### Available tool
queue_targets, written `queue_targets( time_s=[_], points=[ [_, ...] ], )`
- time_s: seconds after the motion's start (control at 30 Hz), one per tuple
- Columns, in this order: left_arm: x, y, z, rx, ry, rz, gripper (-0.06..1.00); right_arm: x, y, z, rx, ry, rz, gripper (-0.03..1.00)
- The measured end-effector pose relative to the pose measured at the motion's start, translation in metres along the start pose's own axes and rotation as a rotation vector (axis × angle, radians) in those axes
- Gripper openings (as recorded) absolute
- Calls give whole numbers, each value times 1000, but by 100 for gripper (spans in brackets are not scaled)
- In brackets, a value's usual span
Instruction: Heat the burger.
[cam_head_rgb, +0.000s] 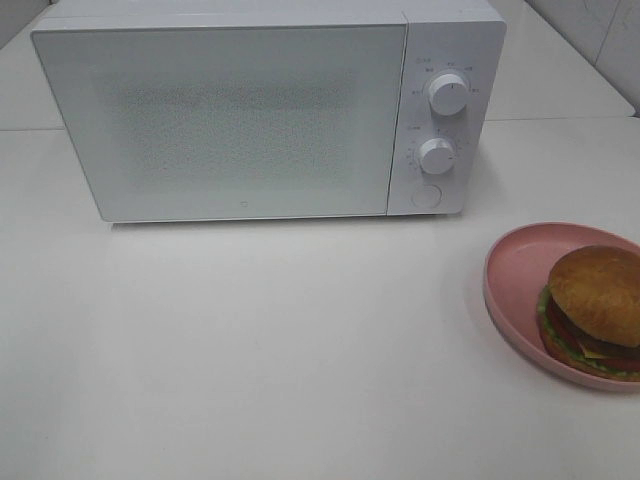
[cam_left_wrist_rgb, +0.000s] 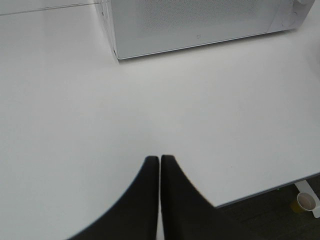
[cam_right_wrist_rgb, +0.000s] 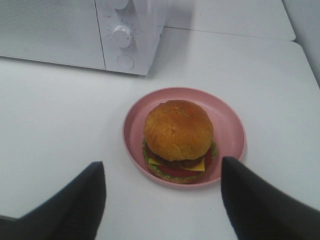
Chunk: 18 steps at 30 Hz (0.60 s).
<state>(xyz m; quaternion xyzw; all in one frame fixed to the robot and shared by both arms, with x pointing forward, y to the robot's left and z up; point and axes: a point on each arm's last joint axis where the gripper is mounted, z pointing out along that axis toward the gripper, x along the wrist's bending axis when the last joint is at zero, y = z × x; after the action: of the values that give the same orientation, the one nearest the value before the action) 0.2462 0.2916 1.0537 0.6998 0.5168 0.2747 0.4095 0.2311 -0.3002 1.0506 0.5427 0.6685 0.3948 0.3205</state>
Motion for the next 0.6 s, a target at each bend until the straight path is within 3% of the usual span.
queue_targets(
  time_s=[0.17,0.23,0.37,0.6],
  points=[
    [0,-1,-3,-25,43,-21,0,0,0,0,0,-27,15,61],
    [0,-3,-6,-60,122,-62,0,1,0,0,0,-89,49,61],
    [-1,-6,-10,-90,166,-81,0,1,0,0,0,-130,71,61],
    [-2,-6,-11,-100,187,-88,0,1,0,0,0,-169,93,61]
  ],
)
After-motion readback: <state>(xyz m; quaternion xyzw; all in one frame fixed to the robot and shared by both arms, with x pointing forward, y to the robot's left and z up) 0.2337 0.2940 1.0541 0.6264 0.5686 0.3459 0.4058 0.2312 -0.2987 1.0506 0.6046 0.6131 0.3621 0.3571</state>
